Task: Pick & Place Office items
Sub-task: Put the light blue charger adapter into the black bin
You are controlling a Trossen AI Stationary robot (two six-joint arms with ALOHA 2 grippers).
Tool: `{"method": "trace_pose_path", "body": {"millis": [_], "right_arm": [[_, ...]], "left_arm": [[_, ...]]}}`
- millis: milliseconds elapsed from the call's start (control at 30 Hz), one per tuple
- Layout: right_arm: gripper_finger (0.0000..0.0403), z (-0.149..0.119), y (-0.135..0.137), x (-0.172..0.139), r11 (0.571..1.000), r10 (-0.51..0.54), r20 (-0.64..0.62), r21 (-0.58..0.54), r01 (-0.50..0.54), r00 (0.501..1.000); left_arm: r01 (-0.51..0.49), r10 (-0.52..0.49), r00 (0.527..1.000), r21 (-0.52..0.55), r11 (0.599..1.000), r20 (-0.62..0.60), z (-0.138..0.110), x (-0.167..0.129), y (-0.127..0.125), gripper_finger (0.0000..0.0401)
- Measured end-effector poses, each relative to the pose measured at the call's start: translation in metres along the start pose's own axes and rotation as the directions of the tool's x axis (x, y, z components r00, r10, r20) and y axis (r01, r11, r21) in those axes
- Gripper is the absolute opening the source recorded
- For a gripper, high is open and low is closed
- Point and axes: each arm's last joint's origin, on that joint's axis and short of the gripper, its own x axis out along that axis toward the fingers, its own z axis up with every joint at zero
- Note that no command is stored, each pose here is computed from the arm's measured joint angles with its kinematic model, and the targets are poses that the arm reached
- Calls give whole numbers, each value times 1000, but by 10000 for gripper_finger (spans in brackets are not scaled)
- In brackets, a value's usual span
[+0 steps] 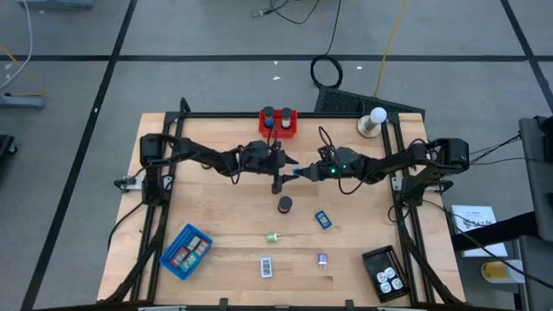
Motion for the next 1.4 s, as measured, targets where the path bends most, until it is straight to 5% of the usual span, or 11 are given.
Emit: {"method": "trace_pose_path", "body": {"millis": [233, 400, 500, 667, 967, 1200, 1400], "right_arm": [[139, 6, -1, -7, 999, -18, -40, -42, 16, 999], [137, 10, -1, -29, 979, -187, -90, -102, 178, 978], [137, 13, 5, -44, 922, -368, -124, -179, 344, 921], [136, 19, 23, -53, 765, -607, -148, -373, 525, 781], [136, 3, 14, -34, 664, -675, -241, -610, 432, 697], [137, -8, 16, -14, 614, -722, -323, -707, 351, 612], [139, -15, 29, 5, 533, -743, -358, -827, 176, 566]], "left_arm": [[5, -5, 999, 1, 1000, -44, 7, -10, 8, 269], [1, 0, 998, 18, 1000, -62, 6, -12, 9, 250], [9, -8, 998, 16, 1000, -62, 6, -12, 10, 212], [76, -76, 997, 5, 997, -27, 7, -15, 17, 131], [58, -41, 982, -88, 994, 183, -16, -42, 25, 8], [88, -27, 980, -305, 948, 199, -27, -55, 35, 30], [39, 5, 978, -203, 978, 209, -25, -56, 40, 9]]}}
